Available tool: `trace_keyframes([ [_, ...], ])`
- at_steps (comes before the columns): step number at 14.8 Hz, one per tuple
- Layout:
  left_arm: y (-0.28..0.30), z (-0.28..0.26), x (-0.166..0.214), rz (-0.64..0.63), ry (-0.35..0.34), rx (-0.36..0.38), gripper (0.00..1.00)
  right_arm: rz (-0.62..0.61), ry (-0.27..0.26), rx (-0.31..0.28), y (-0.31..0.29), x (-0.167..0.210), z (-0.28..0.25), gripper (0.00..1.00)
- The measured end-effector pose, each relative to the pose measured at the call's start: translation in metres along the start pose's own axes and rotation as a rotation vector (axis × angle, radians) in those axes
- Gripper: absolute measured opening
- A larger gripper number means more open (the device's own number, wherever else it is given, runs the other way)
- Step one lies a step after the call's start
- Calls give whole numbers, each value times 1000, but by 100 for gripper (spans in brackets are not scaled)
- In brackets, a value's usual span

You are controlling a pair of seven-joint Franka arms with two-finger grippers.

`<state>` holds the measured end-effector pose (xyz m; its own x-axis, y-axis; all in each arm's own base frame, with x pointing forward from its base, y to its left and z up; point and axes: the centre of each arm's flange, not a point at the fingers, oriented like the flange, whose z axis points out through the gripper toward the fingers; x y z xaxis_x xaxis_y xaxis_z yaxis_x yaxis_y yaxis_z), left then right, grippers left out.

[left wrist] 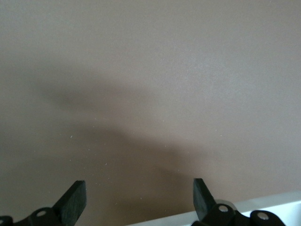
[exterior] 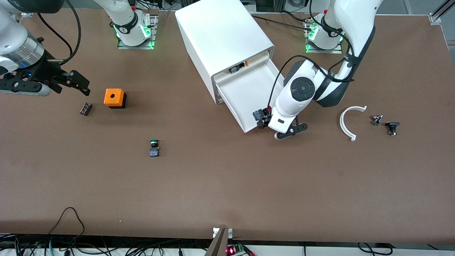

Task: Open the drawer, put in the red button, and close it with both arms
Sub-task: 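Push the drawer front inward with the left gripper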

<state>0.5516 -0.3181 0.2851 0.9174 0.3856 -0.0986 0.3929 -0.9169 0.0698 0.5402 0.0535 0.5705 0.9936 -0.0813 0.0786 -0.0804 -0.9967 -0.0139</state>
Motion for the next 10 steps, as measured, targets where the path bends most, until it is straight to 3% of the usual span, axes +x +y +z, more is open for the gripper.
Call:
trace_keyframes([
  [4, 16, 4, -38, -1, -29, 2, 100, -60, -52, -5, -2, 9, -9, 100],
  [10, 27, 6, -75, 11, -72, 22, 100, -69, -33, -1, -3, 23, -21, 100],
])
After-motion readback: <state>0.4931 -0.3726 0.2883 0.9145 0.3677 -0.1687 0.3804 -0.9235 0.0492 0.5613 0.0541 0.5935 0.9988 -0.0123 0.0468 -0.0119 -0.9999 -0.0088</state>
